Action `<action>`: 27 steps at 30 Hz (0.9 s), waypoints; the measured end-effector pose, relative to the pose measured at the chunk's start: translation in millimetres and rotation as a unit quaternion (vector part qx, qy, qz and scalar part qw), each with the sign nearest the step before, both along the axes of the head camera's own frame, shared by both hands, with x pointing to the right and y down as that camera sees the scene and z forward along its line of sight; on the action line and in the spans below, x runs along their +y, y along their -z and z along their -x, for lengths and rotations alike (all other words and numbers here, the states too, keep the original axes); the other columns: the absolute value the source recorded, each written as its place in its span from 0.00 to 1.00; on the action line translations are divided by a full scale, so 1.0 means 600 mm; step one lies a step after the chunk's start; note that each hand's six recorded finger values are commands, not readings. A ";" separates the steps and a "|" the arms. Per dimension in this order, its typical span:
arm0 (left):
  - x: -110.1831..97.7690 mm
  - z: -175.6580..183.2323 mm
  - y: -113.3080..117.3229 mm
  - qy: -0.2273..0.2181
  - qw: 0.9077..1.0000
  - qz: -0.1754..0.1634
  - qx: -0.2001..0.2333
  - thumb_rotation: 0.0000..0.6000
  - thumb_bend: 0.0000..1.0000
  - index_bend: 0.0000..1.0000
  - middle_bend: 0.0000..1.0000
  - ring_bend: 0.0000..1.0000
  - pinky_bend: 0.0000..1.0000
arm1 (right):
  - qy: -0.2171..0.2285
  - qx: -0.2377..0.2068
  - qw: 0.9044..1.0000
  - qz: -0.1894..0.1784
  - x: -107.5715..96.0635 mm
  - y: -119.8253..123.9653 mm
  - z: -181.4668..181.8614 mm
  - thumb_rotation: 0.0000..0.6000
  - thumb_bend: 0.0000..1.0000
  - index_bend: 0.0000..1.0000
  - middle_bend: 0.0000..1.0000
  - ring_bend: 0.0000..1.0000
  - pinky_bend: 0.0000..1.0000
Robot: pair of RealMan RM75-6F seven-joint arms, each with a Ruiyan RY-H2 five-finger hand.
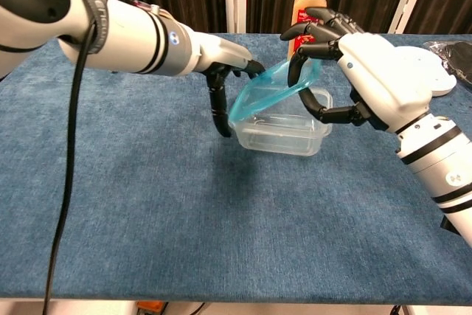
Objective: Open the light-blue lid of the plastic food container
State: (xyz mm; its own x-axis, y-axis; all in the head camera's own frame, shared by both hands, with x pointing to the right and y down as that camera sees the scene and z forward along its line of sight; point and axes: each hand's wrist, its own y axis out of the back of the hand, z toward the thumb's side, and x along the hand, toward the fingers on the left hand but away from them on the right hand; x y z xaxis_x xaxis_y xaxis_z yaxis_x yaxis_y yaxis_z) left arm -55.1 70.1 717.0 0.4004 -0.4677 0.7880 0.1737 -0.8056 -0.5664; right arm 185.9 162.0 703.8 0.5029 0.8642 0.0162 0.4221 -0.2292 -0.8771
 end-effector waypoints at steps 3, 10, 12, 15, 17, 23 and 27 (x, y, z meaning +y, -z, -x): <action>-0.002 0.016 -0.002 0.003 1.000 -0.009 -0.008 1.00 0.00 0.00 0.00 0.00 0.15 | -0.001 -0.005 1.000 -0.012 -0.004 0.009 -0.003 1.00 0.62 0.74 0.23 0.00 0.00; -0.004 0.049 -0.008 0.013 1.000 -0.017 -0.022 1.00 0.00 0.00 0.00 0.00 0.14 | -0.005 -0.033 0.999 -0.039 -0.028 0.033 -0.001 1.00 0.61 0.74 0.25 0.00 0.00; -0.007 0.059 -0.008 0.018 0.999 -0.022 -0.024 1.00 0.00 0.00 0.00 0.00 0.14 | -0.004 -0.038 0.998 -0.048 -0.036 0.041 0.003 1.00 0.61 0.74 0.25 0.00 0.00; -0.011 0.074 -0.007 0.026 0.999 -0.031 -0.029 1.00 0.00 0.00 0.00 0.00 0.14 | -0.005 -0.044 0.997 -0.067 -0.051 0.056 0.006 1.00 0.61 0.74 0.25 0.00 0.00; -0.014 0.085 -0.007 0.031 0.998 -0.037 -0.032 1.00 0.00 0.00 0.00 0.00 0.14 | -0.009 -0.045 0.996 -0.076 -0.059 0.064 0.003 1.00 0.61 0.74 0.25 0.00 0.00; -0.029 0.119 0.004 0.041 0.996 -0.068 -0.043 1.00 0.00 0.00 0.00 0.00 0.13 | -0.028 -0.034 0.994 -0.100 -0.081 0.089 -0.032 1.00 0.61 0.74 0.25 0.00 0.00; -0.036 0.152 0.018 0.055 0.993 -0.090 -0.046 1.00 0.00 0.00 0.00 0.00 0.13 | -0.048 -0.012 0.993 -0.107 -0.092 0.101 -0.077 1.00 0.61 0.74 0.25 0.00 0.00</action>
State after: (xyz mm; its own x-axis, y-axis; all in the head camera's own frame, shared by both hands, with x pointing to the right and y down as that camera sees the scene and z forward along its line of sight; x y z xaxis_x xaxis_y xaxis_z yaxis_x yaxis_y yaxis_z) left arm -146.6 48.3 706.4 0.2689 -0.6409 0.7189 0.1489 -0.7098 -0.6885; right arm 232.1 106.9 643.3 0.4148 0.8839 0.2160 0.4543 0.0045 -0.8908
